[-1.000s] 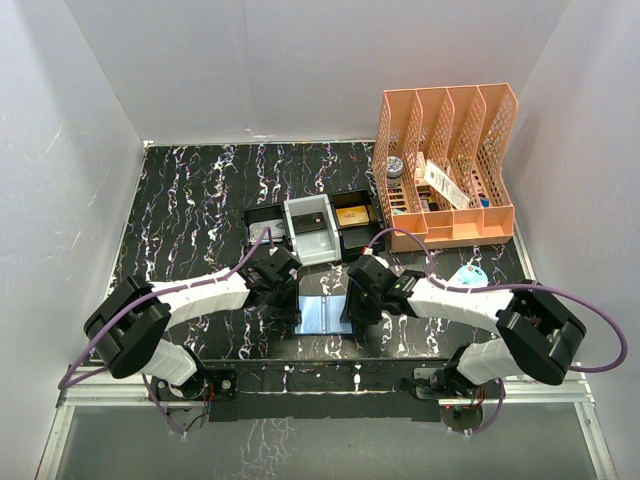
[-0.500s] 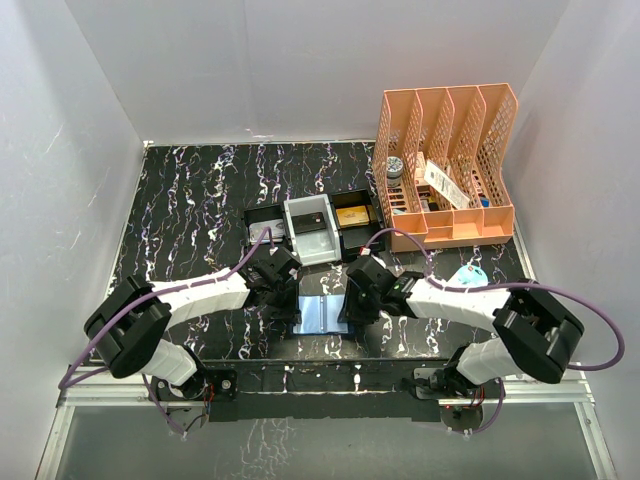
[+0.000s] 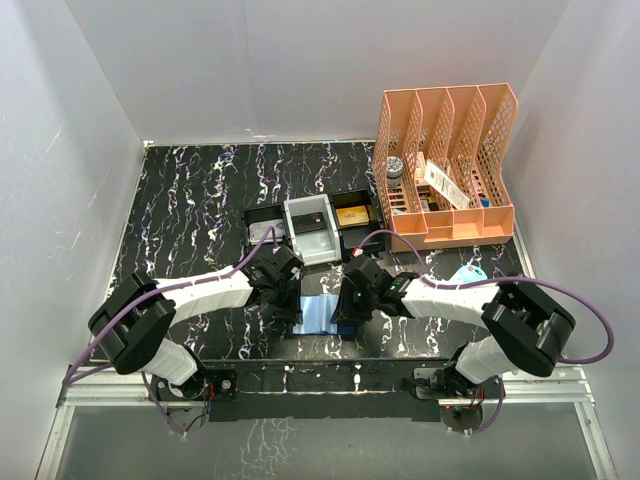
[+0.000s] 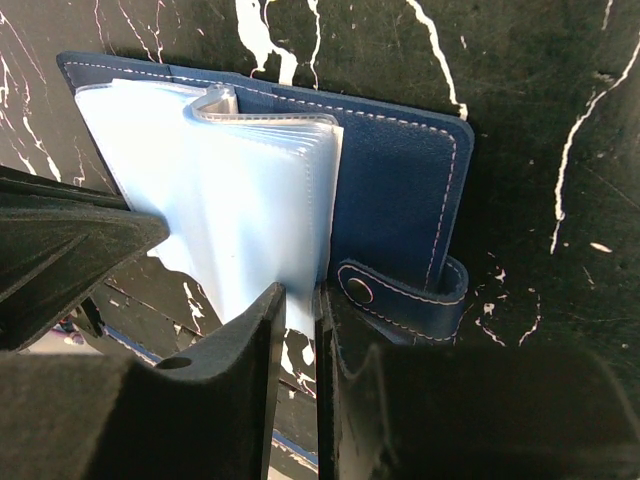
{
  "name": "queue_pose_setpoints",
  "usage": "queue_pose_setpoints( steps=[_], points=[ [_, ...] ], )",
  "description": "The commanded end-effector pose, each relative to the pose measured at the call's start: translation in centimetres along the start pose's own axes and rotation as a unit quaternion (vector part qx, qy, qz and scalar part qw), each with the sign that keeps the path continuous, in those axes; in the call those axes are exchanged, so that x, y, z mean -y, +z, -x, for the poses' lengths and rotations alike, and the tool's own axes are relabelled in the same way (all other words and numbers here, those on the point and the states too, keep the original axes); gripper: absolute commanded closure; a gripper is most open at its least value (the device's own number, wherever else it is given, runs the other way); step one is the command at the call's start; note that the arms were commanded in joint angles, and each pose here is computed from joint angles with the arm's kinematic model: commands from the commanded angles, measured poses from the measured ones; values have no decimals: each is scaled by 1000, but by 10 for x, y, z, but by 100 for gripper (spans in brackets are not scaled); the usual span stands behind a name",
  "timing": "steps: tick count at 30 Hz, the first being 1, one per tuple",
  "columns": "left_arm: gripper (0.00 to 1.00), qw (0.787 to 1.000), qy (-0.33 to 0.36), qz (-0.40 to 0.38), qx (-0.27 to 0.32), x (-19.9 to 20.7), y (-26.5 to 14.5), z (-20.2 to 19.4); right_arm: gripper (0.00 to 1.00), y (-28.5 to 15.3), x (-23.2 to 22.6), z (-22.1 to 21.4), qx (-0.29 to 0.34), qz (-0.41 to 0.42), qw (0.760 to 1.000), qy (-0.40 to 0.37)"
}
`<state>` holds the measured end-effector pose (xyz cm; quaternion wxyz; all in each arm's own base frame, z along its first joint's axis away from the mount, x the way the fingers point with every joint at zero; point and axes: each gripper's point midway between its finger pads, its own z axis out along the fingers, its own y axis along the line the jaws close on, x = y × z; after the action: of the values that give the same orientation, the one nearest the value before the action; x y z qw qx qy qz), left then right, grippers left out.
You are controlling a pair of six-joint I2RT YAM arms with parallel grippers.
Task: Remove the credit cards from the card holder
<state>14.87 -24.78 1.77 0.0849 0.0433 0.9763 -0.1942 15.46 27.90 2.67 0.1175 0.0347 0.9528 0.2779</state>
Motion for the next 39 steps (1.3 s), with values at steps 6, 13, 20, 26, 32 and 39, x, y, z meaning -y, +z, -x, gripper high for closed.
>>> queue_pose_setpoints(
  steps=[6, 13, 20, 26, 32, 39],
  points=[
    [100, 998, 6, 59, 31, -11, -17, 11, 81, -14, -8, 22, 48, -17, 998, -24],
    [100, 995, 14, 90, 43, -18, -26, 17, 67, -40, -18, 45, 100, -24, 994, -40],
    [100, 994, 28, 96, 41, -11, -23, 22, 65, -44, -32, 51, 110, 2, 993, -48],
    [100, 994, 45, 95, 35, 2, -15, 23, 69, -13, -24, 37, 73, 7, 996, -42],
    [100, 993, 64, 93, 32, 19, -5, 23, 76, 14, 13, 10, 32, -28, 999, -5],
    [100, 998, 57, 12, 35, 49, 6, 20, 76, 14, 25, 0, 29, -25, 999, 14]
  ],
)
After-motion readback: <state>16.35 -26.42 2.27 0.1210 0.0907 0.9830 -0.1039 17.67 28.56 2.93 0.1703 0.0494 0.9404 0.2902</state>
